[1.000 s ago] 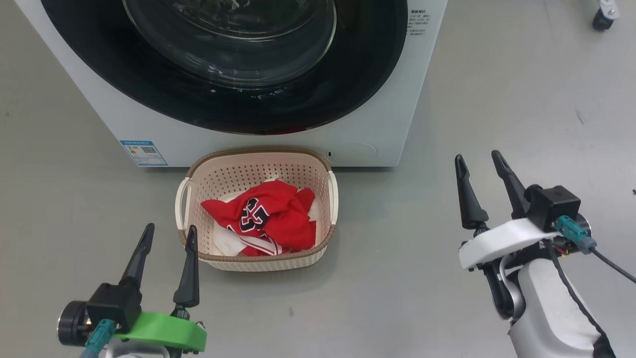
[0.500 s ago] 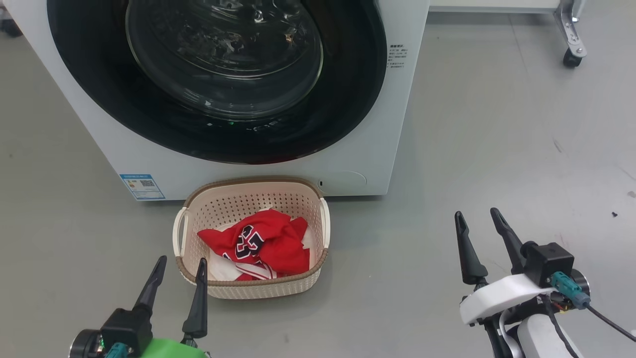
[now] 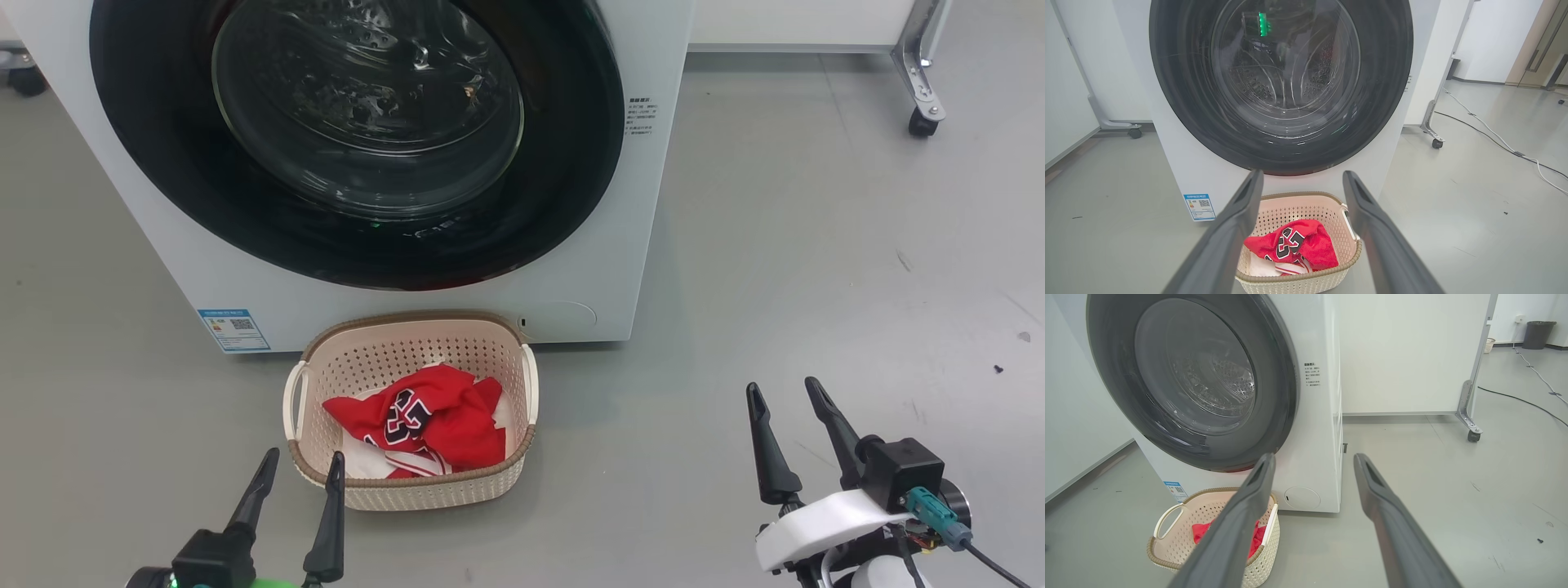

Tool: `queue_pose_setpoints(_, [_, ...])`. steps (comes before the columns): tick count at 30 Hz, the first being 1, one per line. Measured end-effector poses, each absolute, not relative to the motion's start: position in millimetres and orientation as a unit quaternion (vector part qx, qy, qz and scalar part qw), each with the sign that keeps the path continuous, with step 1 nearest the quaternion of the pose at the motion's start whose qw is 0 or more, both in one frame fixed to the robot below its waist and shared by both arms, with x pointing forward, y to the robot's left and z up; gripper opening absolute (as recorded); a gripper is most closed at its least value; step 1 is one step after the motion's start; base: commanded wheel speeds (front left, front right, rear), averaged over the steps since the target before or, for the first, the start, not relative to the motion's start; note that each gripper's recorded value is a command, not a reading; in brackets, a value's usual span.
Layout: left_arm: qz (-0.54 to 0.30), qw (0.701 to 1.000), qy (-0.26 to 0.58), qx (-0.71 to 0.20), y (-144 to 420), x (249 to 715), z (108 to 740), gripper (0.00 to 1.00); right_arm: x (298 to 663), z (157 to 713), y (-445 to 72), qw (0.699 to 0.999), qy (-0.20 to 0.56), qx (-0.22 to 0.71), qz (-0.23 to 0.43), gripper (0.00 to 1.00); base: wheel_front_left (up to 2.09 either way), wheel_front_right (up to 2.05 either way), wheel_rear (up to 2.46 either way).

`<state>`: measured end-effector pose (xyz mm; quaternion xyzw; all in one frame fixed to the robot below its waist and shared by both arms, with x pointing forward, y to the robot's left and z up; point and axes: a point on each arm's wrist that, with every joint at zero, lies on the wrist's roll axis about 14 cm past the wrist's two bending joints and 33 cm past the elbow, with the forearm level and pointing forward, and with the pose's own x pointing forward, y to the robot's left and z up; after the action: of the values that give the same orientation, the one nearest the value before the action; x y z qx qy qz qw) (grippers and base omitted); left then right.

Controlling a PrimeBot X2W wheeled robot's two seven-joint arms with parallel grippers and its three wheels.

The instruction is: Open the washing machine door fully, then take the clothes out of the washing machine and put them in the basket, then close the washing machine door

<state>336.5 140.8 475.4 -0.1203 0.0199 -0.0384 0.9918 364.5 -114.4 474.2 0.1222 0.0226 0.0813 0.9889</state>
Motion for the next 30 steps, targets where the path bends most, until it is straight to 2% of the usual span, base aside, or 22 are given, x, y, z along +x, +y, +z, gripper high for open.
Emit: queue_pose_setpoints(30, [-0.04, 0.992, 0.011, -0.122, 139.9, 337.7, 482.7, 1.0, 350.5, 472.3, -113.9, 0.989, 0.026, 0.125, 0.075, 1.0, 0.0, 0.0, 0.0])
